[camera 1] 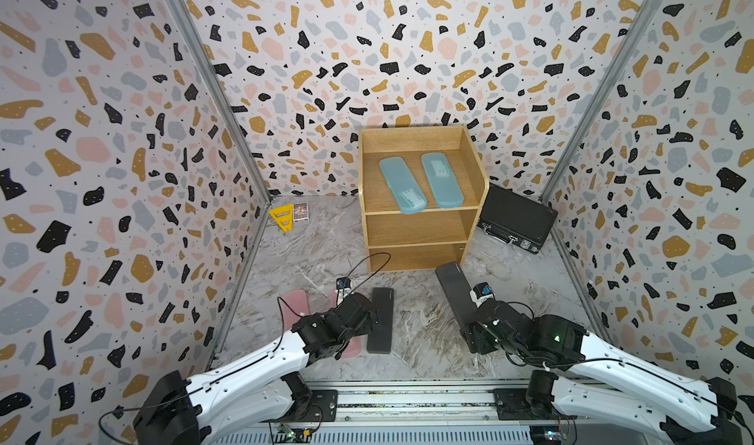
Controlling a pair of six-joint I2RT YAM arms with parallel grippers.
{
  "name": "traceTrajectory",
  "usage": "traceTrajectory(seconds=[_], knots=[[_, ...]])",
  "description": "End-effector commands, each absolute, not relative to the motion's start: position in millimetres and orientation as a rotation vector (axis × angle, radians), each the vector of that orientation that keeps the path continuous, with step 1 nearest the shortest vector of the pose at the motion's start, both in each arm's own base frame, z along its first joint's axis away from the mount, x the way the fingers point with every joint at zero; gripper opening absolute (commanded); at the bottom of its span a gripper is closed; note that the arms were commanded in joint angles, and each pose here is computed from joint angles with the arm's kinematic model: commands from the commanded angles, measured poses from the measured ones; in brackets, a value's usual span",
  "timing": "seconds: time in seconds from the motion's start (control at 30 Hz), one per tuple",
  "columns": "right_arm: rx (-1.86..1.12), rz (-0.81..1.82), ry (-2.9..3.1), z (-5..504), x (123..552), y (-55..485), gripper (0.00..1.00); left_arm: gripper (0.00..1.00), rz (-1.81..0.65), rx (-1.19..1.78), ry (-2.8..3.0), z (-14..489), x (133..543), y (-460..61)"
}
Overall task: Place the pencil cases on the shelf according to color
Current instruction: Place the pencil case on the shelf.
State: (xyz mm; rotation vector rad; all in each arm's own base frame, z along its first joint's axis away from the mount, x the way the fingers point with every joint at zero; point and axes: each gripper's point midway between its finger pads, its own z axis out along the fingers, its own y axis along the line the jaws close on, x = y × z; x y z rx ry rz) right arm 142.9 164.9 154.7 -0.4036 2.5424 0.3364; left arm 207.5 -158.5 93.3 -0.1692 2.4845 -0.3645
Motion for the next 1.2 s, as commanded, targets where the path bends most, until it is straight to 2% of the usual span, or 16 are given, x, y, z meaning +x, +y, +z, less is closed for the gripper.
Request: traceTrajectory(seconds=[0.0,0.27,0.6,1.17], knots=[[-0.376,0.344,2.469,180.8,152.6,165.7,0.47,1.0,-0.358,-0.182,2.469,93.0,208.8,-156.6],[-0.389,0.279,2.438,198.8,169.4,177.1,0.49,1.0,-0.354,-0.176,2.472,93.1,208.5,-156.2],[-0.324,0.19,2.434,226.8,222.2,201.1,0.5,1.0,-0.374,-0.17,2.46,98.4,207.4,-156.4],[-0.226,0.291,2.443,230.7,293.5,226.4,0.5,1.0,-0.392,-0.145,2.465,96.1,210.3,-164.4]])
